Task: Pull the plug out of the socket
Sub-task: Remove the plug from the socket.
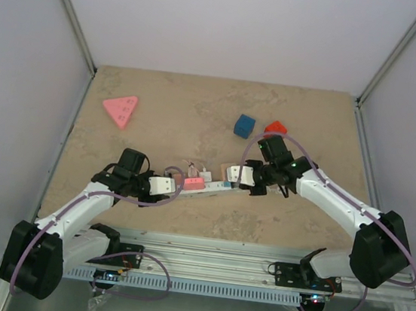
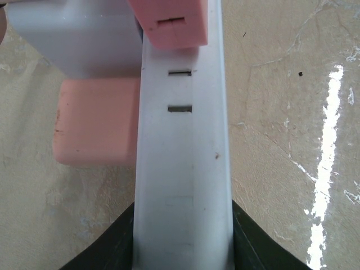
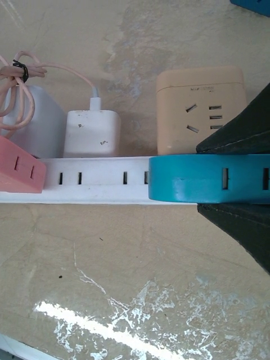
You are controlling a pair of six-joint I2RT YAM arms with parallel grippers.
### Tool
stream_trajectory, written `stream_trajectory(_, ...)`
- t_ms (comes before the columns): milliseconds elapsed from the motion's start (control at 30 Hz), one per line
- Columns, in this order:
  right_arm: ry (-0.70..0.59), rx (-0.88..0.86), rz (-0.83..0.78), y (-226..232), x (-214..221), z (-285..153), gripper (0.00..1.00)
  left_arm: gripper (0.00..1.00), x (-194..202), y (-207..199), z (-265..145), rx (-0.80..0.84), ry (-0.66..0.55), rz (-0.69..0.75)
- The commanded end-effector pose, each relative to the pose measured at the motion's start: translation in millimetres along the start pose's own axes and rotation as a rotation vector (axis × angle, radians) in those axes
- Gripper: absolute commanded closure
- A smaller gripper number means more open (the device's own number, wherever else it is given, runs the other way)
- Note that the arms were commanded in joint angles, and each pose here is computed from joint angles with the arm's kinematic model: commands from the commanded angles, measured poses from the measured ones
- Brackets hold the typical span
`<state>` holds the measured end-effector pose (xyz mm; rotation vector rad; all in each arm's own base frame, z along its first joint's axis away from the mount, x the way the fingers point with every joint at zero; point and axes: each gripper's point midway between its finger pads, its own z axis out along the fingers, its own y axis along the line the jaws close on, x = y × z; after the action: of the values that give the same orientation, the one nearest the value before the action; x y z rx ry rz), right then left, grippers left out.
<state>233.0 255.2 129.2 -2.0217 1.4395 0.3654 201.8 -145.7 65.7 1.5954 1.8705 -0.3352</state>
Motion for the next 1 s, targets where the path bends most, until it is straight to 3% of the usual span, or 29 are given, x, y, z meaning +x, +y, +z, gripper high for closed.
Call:
stream_trajectory(0, 0.071, 0.046, -0.021, -6.7, 5.7, -1.1, 0.99, 1.00, -6.7, 9.7, -3.1, -0.042, -0.027, 0.021)
stream_trajectory(500, 0.086, -0.064, -0.004, -9.8, -12.5, 6.0, 1.00, 1.00, -7.5, 8.2, -3.5, -0.036, -0.032, 0.026)
stream_trajectory(967, 0.012, -0.021, 0.070, -24.2, 0.3, -10.1, 1.00, 1.00, -6.5, 9.1, -3.2, -0.044, -0.029, 0.028)
